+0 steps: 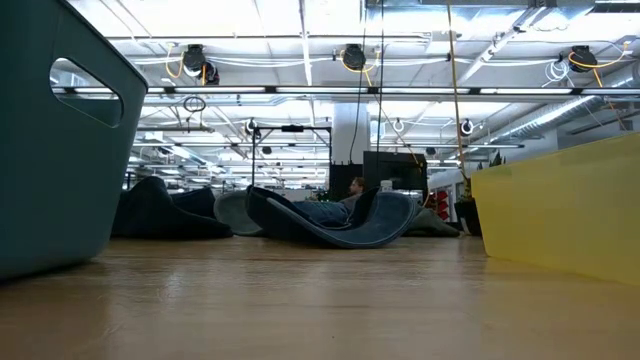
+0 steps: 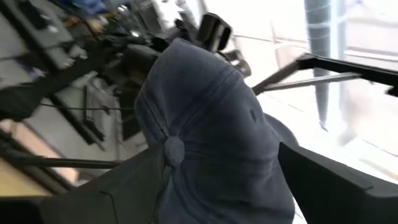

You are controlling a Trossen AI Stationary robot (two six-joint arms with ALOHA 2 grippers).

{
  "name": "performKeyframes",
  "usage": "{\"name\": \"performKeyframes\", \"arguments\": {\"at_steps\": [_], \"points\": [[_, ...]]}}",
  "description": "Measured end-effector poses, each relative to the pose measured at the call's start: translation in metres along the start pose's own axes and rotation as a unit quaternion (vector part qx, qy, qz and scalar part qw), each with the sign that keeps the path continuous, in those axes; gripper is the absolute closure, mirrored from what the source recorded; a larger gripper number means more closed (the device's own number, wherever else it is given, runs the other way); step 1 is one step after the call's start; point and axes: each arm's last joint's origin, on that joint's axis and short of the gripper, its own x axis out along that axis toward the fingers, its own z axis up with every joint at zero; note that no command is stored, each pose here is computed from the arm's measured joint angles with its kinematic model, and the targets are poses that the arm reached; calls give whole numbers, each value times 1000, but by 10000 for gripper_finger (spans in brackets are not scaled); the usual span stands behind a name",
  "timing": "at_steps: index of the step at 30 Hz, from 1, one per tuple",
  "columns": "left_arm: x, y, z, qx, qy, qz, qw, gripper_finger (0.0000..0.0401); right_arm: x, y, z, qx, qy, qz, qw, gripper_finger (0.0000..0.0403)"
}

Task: Pick & Place hat
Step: Put the right dark blue cap into the blue bin

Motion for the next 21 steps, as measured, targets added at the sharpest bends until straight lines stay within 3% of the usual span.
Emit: {"name": "performKeyframes", "arguments": {"at_steps": [8, 15, 21], "points": [[24, -2, 9, -19, 57, -49, 997, 89, 0, 1, -2, 2, 10, 6, 1000, 403], [31, 6, 7, -31, 89, -45, 995, 94, 0, -1, 3, -4, -16, 4, 1000, 403], [25, 9, 17, -25, 80, -34, 996, 83, -5, -5, 29, 6, -50, 8, 999, 403]]}}
